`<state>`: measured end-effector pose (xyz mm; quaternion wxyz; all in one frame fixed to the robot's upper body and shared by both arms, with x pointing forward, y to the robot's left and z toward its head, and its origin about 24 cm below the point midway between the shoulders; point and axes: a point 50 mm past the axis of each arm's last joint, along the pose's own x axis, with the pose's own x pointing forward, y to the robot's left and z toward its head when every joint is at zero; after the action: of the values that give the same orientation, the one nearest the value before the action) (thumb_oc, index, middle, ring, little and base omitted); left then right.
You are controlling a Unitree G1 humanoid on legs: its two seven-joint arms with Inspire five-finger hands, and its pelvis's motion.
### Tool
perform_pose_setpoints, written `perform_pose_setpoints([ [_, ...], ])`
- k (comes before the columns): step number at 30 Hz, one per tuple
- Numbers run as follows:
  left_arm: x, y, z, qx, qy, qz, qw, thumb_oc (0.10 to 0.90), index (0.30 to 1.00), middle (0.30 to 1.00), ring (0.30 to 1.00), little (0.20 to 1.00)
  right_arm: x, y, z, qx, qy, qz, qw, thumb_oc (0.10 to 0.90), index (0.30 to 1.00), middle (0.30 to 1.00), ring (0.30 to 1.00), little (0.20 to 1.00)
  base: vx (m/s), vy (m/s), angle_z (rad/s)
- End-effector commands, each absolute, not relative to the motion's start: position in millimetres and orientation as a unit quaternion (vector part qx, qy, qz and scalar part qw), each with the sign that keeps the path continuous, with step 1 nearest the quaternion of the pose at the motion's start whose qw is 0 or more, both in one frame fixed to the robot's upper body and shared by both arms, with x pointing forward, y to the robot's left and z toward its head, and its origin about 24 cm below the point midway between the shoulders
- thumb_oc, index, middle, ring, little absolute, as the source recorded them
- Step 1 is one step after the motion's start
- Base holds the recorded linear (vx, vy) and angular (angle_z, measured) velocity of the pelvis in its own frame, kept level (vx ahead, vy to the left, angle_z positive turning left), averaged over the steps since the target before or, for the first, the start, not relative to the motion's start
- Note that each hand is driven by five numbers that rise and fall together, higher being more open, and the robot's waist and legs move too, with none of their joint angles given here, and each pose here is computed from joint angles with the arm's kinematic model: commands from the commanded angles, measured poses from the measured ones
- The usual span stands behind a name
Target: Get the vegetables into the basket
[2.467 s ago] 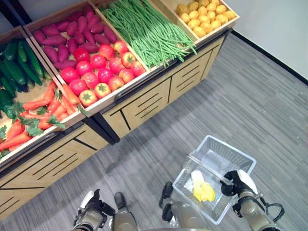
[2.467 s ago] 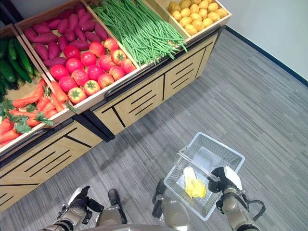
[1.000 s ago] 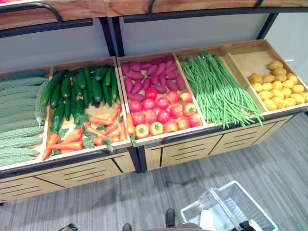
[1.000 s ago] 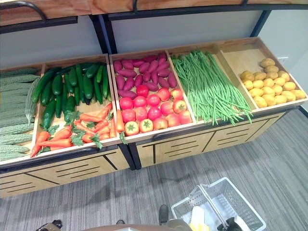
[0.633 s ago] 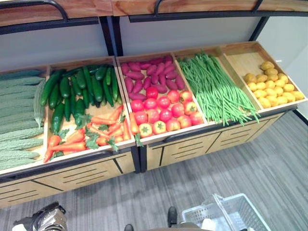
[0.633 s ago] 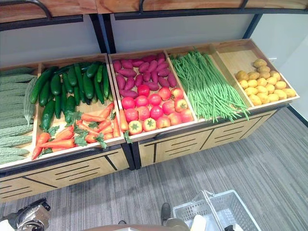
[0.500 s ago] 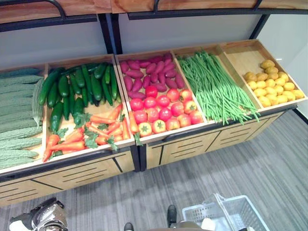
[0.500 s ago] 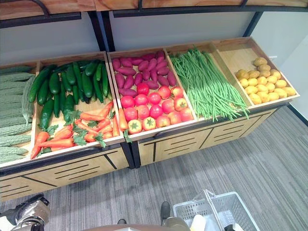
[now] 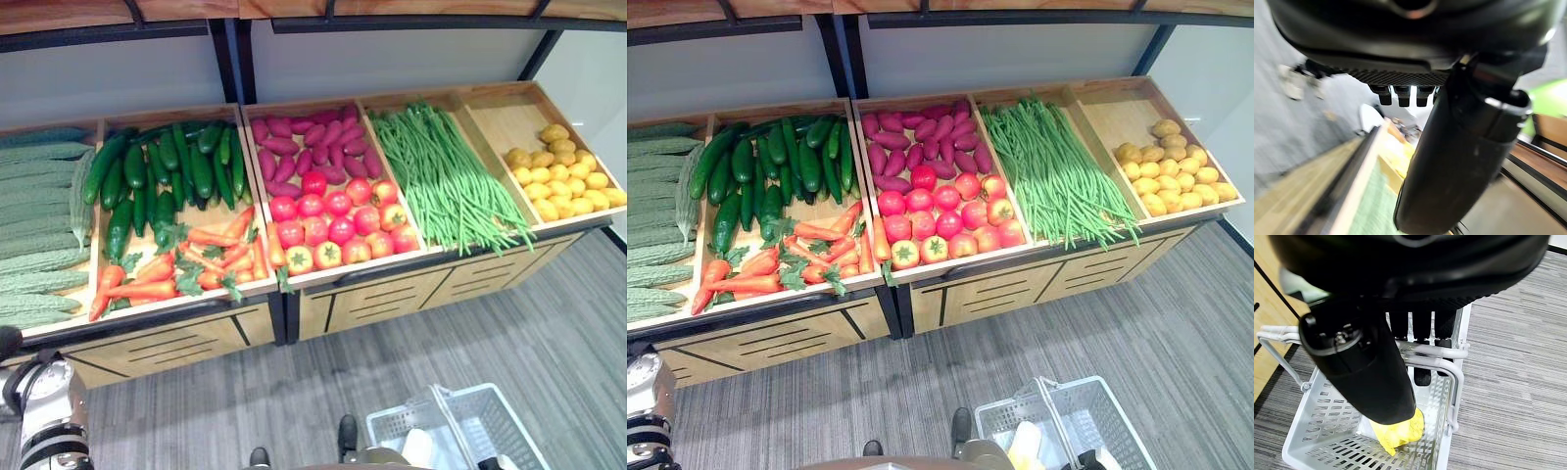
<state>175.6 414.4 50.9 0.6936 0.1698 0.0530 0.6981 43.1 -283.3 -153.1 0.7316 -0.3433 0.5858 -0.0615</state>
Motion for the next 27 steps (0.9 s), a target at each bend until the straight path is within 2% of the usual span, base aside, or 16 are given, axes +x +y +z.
perform_pose_setpoints([
  [1,190,426,115,0.277,-0.068,0.674,0.682,0.9,1.0,1.0,1.0,1.0,50,-299,-146,-0.372,0.57,-0.092,0.727,0.4,0.3,0.3,0.3,0.3,0.0,0.0,0.0],
  [2,200,414,127,0.305,-0.105,0.643,0.695,0.9,1.0,1.0,1.0,1.0,51,-300,-145,-0.374,0.567,-0.094,0.728,0.4,0.3,0.3,0.3,0.3,0.0,0.0,0.0],
  [4,203,408,126,0.358,-0.098,0.601,0.708,0.9,1.0,1.0,1.0,1.0,55,-304,-143,-0.378,0.56,-0.098,0.731,0.4,0.3,0.3,0.3,0.3,-0.01,0.004,0.02],
  [9,212,409,128,0.417,-0.084,0.533,0.732,0.9,1.0,1.0,1.0,1.0,71,-309,-137,-0.39,0.536,-0.092,0.743,0.4,0.3,0.3,0.3,0.3,0.0,0.005,-0.02],
  [11,219,405,129,0.457,-0.074,0.47,0.752,0.9,1.0,1.0,1.0,1.0,77,-313,-134,-0.394,0.529,-0.091,0.746,0.4,0.3,0.3,0.3,0.3,0.0,0.009,-0.02],
  [13,219,405,129,0.457,-0.074,0.47,0.752,0.9,1.0,1.0,1.0,1.0,77,-313,-134,-0.394,0.529,-0.092,0.746,0.4,0.3,0.3,0.3,0.3,0.0,0.0,0.0],
  [14,225,407,133,0.488,-0.059,0.425,0.76,0.9,1.0,1.0,1.0,1.0,81,-317,-131,-0.399,0.523,-0.089,0.748,0.4,0.3,0.3,0.3,0.3,0.01,0.034,-0.04],
  [17,240,408,135,0.522,-0.022,0.368,0.77,0.9,1.0,1.0,1.0,1.0,87,-322,-128,-0.412,0.519,-0.082,0.745,0.4,0.3,0.3,0.3,0.3,0.02,0.045,-0.1],
  [23,251,415,135,0.56,0.018,0.343,0.754,0.9,1.0,1.0,1.0,1.0,93,-326,-125,-0.418,0.517,-0.084,0.743,0.4,0.3,0.3,0.3,0.3,0.01,0.036,-0.07],
  [27,247,417,109,0.484,0.052,0.386,0.783,0.9,1.0,1.0,1.0,1.0,89,-324,-127,-0.416,0.528,-0.088,0.735,0.4,0.3,0.3,0.3,0.3,0.03,0.029,-0.09],
])
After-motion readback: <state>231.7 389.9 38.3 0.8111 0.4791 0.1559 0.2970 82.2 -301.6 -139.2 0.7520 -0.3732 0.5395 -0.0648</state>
